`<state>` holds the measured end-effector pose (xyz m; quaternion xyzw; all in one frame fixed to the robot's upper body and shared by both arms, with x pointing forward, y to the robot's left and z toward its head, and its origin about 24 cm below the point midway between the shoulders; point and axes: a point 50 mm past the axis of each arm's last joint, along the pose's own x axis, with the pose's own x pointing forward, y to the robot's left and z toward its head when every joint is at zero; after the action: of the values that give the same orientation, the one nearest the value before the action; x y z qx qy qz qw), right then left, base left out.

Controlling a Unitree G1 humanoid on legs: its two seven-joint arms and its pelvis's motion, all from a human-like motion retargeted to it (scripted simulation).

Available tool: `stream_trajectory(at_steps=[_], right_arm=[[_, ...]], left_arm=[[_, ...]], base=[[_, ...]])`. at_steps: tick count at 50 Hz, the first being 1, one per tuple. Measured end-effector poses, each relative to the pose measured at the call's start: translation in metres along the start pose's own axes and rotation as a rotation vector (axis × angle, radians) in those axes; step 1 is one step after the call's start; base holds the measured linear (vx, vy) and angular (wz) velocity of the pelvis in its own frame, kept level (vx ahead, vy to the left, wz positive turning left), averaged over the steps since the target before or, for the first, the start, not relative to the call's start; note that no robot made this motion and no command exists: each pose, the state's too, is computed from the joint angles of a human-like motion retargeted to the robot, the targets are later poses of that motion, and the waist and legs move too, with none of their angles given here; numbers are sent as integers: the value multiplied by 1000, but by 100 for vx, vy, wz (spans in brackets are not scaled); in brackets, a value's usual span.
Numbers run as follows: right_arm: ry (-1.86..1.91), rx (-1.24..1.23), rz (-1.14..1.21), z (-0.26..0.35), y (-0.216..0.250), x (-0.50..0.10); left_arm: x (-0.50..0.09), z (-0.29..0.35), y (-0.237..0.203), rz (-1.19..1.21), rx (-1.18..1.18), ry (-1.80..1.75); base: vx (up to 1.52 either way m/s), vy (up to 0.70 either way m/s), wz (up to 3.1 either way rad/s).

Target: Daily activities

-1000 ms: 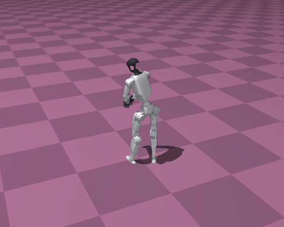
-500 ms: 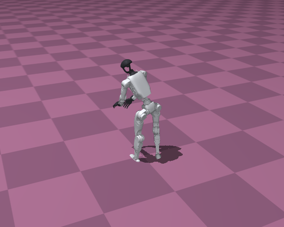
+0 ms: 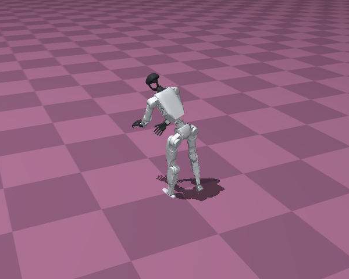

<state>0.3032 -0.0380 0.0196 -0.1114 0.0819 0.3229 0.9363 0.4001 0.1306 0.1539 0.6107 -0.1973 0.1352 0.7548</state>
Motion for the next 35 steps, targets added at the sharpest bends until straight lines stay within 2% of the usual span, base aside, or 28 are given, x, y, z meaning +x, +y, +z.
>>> stream_trajectory(at_steps=[10,19,29,35], right_arm=[[-36,103,-47,8,-7,4],[-254,174,-178,66,-43,10],[-604,26,-460,161,-118,-27],[-604,-137,-723,196,-186,-62]], left_arm=[[2,-13,-4,-26,-34,106],[-22,-15,-34,-149,-134,178],[-69,31,-71,-300,-330,38],[-104,56,-84,-394,-424,-65]], base=[[0,0,0],[1,-1,19],[3,-8,33],[6,-8,44]])
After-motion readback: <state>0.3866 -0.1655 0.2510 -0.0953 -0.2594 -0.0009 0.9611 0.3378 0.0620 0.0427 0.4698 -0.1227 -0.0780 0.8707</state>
